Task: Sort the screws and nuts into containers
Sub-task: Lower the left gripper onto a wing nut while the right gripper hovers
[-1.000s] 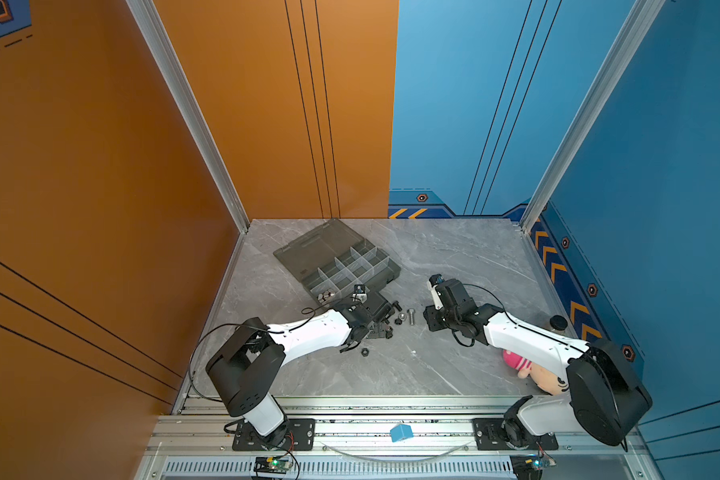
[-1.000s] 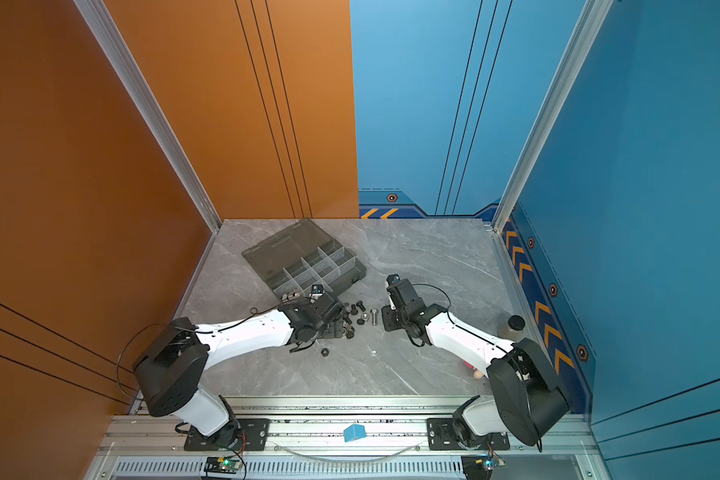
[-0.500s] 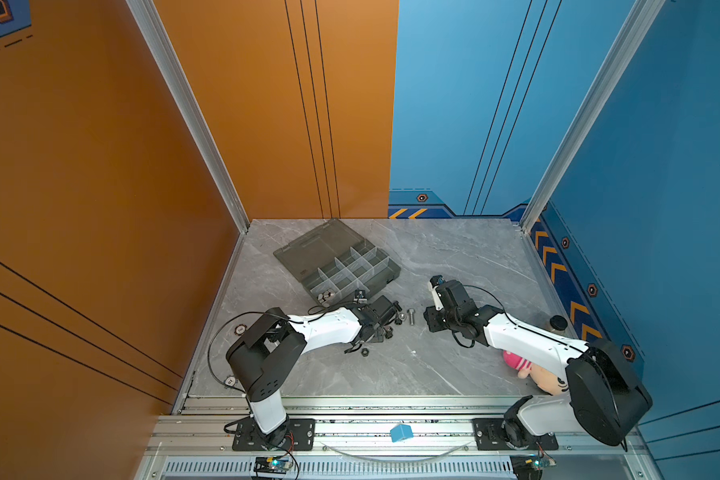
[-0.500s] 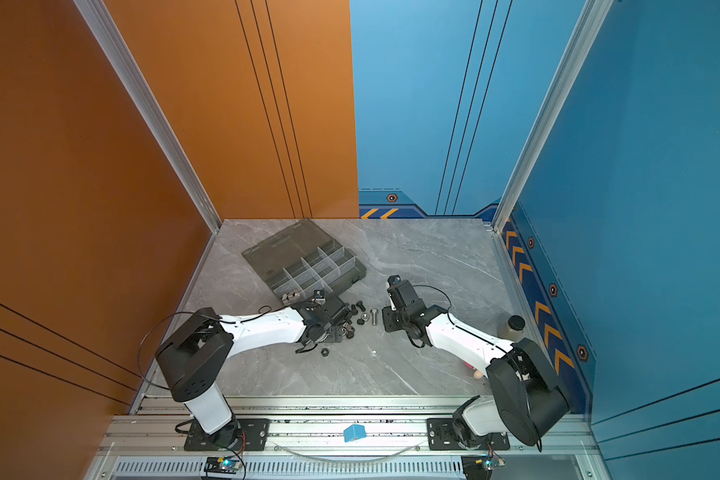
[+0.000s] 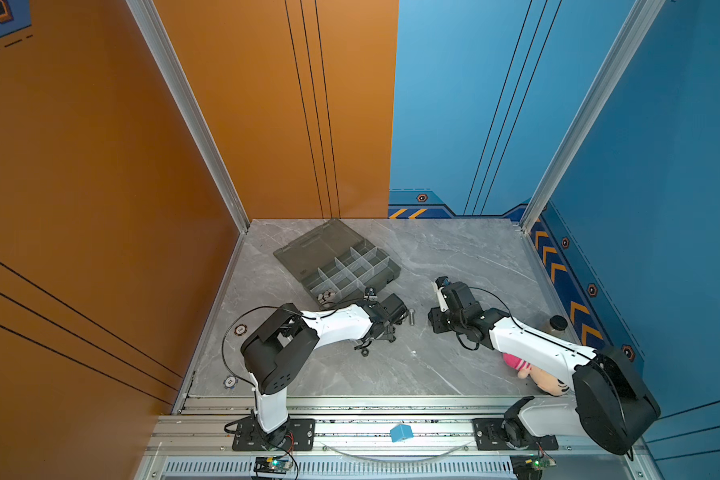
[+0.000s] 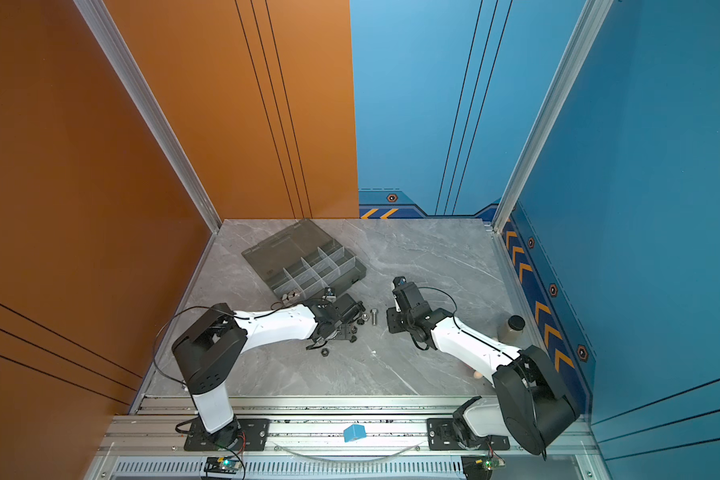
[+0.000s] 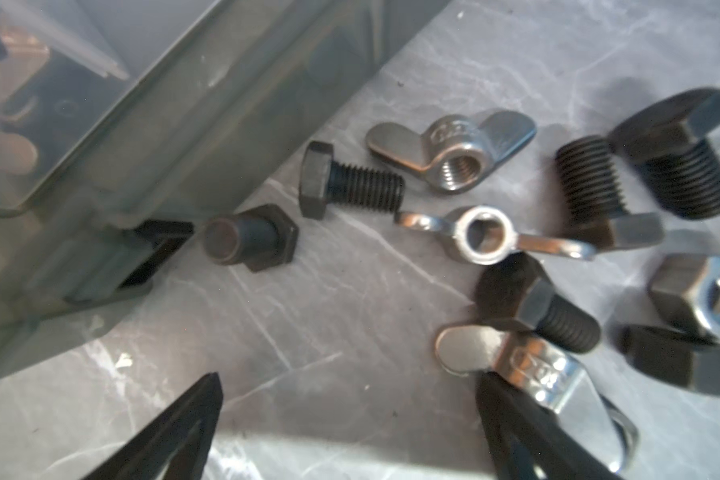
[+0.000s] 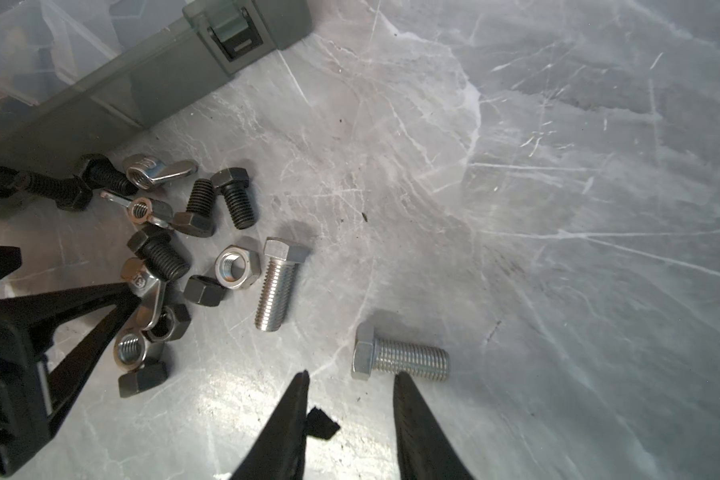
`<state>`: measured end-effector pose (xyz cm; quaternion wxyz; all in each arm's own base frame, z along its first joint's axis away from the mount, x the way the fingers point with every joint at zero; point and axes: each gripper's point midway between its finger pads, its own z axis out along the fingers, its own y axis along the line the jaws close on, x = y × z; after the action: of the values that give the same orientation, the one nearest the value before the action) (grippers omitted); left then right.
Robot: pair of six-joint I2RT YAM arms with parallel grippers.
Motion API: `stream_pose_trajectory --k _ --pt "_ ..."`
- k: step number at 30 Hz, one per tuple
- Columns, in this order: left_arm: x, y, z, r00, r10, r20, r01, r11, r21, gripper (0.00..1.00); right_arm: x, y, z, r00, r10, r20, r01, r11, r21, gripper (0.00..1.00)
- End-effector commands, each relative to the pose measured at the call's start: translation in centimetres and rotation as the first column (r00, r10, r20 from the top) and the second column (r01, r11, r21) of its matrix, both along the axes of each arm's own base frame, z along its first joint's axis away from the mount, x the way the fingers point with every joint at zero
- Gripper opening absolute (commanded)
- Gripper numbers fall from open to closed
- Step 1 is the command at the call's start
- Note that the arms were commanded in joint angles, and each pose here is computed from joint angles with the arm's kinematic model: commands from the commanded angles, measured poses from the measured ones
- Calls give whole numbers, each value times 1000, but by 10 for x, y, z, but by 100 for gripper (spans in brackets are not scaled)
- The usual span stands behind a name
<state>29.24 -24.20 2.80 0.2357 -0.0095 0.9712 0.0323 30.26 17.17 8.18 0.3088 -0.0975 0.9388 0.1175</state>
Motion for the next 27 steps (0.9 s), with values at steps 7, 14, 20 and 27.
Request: stream_pose_trajectory --k 7,14,20,27 --pt "-9 -31 -9 994 -94 -48 94 996 -6 98 -2 -14 4 999 -44 18 44 999 19 37" --pt "-5 -46 -13 990 -125 -60 123 992 -42 98 -3 -19 3 998 -56 17 56 998 27 37" --pt "-3 -47 -12 989 -132 -60 129 991 -46 98 -4 -21 1 998 -67 9 66 997 37 37" --pt "-3 -50 -13 986 -156 -66 153 987 -49 96 -4 -21 0 998 -70 10 69 997 46 37"
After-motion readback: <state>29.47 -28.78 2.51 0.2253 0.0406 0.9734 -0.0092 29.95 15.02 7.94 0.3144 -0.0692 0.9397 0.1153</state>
